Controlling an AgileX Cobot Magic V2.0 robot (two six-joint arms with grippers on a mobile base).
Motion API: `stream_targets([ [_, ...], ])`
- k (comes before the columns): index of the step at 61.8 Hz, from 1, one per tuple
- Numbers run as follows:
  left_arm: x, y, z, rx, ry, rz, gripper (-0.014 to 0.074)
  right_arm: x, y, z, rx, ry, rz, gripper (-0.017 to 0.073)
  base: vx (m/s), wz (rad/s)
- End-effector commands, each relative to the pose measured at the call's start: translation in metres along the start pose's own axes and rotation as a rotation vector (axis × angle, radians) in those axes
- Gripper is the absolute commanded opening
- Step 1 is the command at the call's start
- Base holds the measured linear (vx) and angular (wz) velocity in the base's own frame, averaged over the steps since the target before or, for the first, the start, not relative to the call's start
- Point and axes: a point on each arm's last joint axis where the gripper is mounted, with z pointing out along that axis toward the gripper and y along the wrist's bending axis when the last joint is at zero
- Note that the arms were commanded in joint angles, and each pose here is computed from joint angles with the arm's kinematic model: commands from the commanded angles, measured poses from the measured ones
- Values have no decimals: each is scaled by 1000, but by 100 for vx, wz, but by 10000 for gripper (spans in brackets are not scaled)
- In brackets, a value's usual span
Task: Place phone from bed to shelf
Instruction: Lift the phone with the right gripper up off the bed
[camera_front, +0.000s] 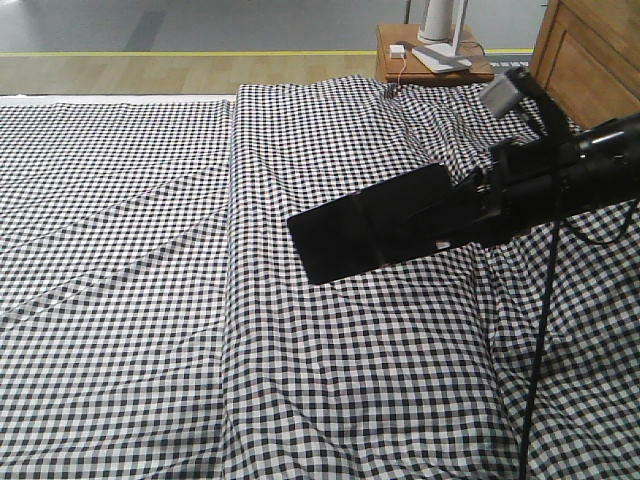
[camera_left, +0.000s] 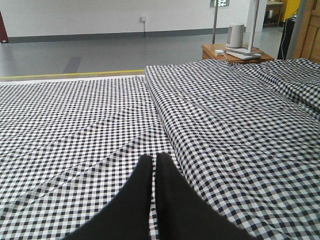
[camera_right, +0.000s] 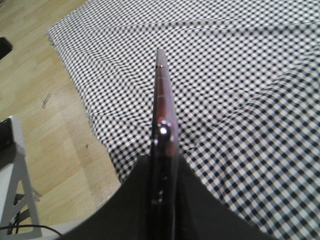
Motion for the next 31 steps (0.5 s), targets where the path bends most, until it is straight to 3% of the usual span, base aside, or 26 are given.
stream_targets([
  [1,-6,1,0,-9,-74,-13,1,-16,32,-4,-113,-48,-60,-2,0,0],
  [12,-6,1,0,-9,-74,-13,1,-21,55,17,-192,-9,-110,-2,0,0],
  [23,-6,1,0,-9,-74,-13,1,-23,76,32,-254,28,-114,-2,0,0],
  [31,-6,1,0,-9,-74,-13,1,-25,94,33,-279,38,-160,-2,0,0],
])
